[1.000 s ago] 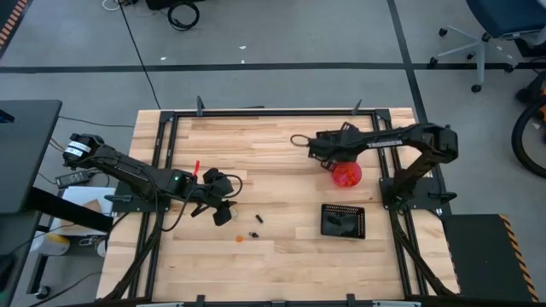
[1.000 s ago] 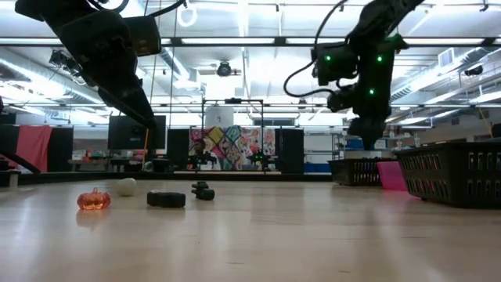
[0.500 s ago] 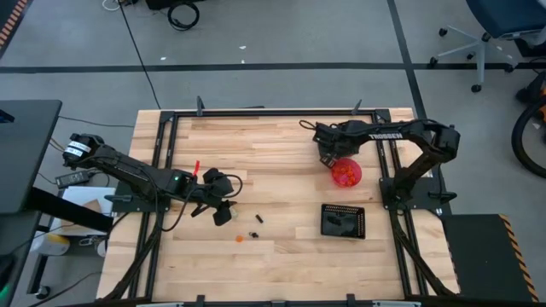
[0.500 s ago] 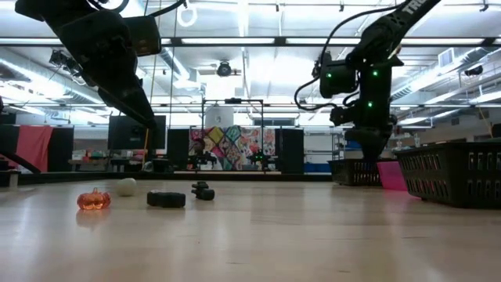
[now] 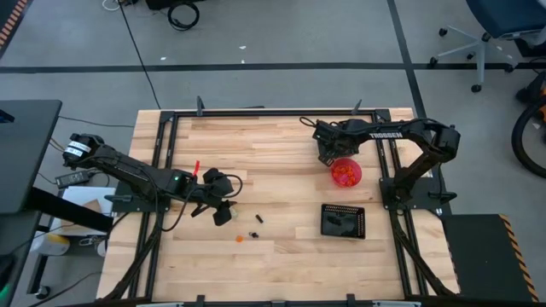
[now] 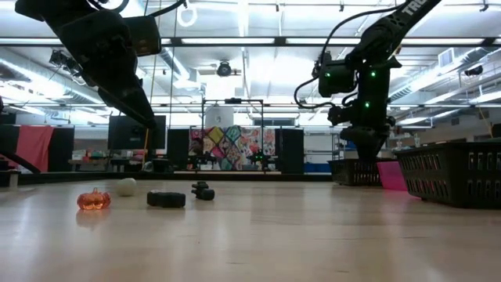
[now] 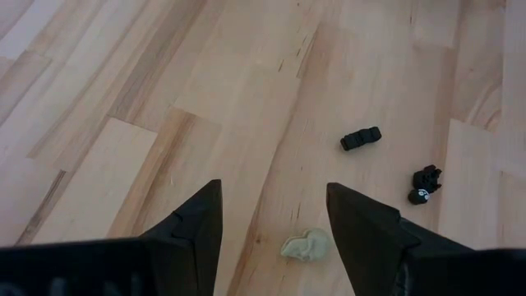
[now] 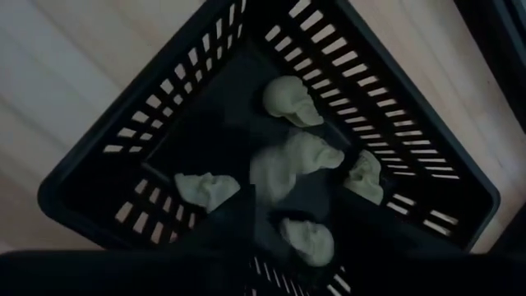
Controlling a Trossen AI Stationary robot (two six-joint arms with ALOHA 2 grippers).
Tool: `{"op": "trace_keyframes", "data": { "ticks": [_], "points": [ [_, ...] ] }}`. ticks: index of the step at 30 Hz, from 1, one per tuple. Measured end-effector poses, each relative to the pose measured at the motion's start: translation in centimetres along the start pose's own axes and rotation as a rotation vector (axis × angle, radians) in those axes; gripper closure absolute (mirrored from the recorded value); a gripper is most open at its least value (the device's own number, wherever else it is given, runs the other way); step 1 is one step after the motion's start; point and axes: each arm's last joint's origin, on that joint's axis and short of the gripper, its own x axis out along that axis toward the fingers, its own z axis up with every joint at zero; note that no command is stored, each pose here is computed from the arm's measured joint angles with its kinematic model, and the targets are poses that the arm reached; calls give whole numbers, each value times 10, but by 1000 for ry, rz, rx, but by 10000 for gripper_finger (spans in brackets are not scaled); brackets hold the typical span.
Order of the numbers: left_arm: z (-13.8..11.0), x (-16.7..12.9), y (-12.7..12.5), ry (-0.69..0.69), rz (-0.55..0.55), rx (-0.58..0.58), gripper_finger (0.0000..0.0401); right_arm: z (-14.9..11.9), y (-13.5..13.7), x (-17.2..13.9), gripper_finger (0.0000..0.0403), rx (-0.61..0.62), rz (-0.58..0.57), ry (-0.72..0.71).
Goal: Sort Halloween decoration
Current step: Put the white skull toy into the top black bin
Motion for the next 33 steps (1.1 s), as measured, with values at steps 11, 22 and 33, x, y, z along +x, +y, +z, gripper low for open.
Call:
{"op": "trace_keyframes", "data": {
  "ticks": [11,22,33],
  "points": [
    [0,0,0,0,1,3,209,-2,26,-16,209,-77,-48,-126],
    [1,0,0,-22,13,3,209,-12,92,-55,213,-195,119,-437],
    [5,0,-2,-54,-4,-7,209,-21,169,-74,213,-301,324,-608]
  ]
}}
